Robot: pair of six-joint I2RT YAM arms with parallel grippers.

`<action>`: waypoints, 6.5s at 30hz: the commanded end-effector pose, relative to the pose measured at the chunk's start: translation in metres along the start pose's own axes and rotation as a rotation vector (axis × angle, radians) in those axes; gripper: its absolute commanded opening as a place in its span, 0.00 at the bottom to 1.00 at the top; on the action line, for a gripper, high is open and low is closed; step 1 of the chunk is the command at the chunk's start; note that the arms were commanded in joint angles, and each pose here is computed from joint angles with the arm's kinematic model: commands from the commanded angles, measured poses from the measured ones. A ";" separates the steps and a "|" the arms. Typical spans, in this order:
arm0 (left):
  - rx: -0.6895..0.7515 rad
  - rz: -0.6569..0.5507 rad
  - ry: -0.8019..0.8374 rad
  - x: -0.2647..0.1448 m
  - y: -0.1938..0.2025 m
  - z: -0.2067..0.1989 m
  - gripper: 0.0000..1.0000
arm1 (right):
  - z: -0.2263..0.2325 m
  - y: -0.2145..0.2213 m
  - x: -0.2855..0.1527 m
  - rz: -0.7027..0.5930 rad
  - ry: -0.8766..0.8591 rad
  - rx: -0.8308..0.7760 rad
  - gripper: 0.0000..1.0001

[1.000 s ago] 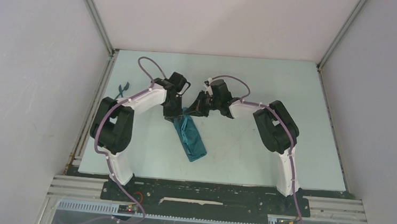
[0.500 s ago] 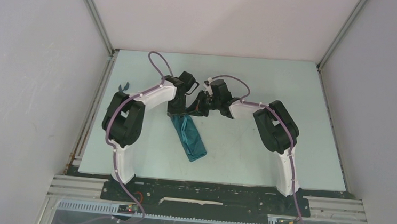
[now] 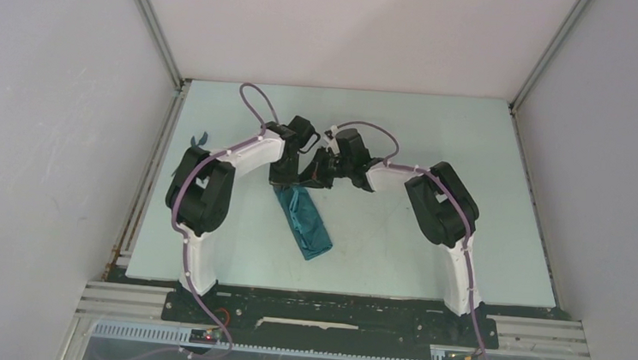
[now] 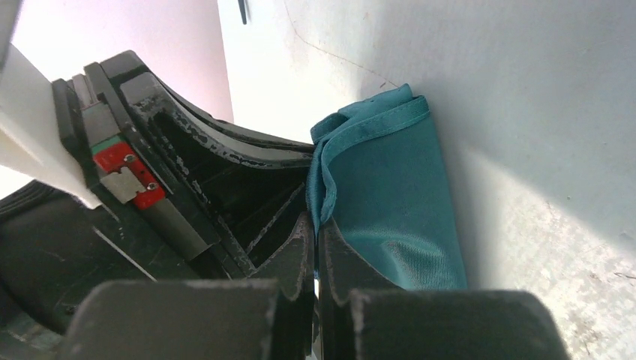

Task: Fold the napkin into a case and place the utensils inside
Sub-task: Grasp the top corner of the smaller rectangle folded napkin from the folded napkin.

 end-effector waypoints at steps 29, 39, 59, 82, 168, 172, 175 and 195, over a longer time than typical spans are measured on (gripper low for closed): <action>-0.079 -0.019 0.209 -0.018 0.003 0.017 0.00 | 0.011 0.017 0.008 0.079 -0.135 -0.122 0.38; -0.082 -0.017 0.214 -0.015 0.006 0.017 0.00 | 0.015 0.004 -0.004 0.046 -0.138 -0.120 0.40; -0.070 -0.052 0.249 -0.024 0.001 0.015 0.00 | 0.001 0.015 0.012 0.099 -0.150 -0.097 0.00; -0.117 -0.018 0.306 -0.022 0.006 0.022 0.00 | -0.015 0.017 0.039 0.137 -0.137 -0.056 0.18; -0.160 -0.015 0.381 -0.025 0.013 0.027 0.00 | -0.027 0.029 0.061 0.276 -0.091 -0.130 0.14; -0.161 -0.007 0.393 -0.024 0.012 0.025 0.00 | -0.027 0.039 0.082 0.281 -0.081 -0.123 0.10; -0.166 0.013 0.383 -0.019 0.014 0.024 0.00 | -0.021 0.036 0.081 0.276 -0.107 -0.109 0.09; -0.167 0.018 0.361 -0.019 0.018 0.028 0.00 | 0.002 0.032 0.015 0.253 -0.112 -0.174 0.31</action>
Point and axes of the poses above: each gripper's point midway between its finger pads, its own x axis out along the fingers, its own z axis along the line the jaws close on, y = z × x, the point moved 6 cm from there along -x, back along the fingers, and after that the axes turned 8 degrees about x, right-handed, at the moved point
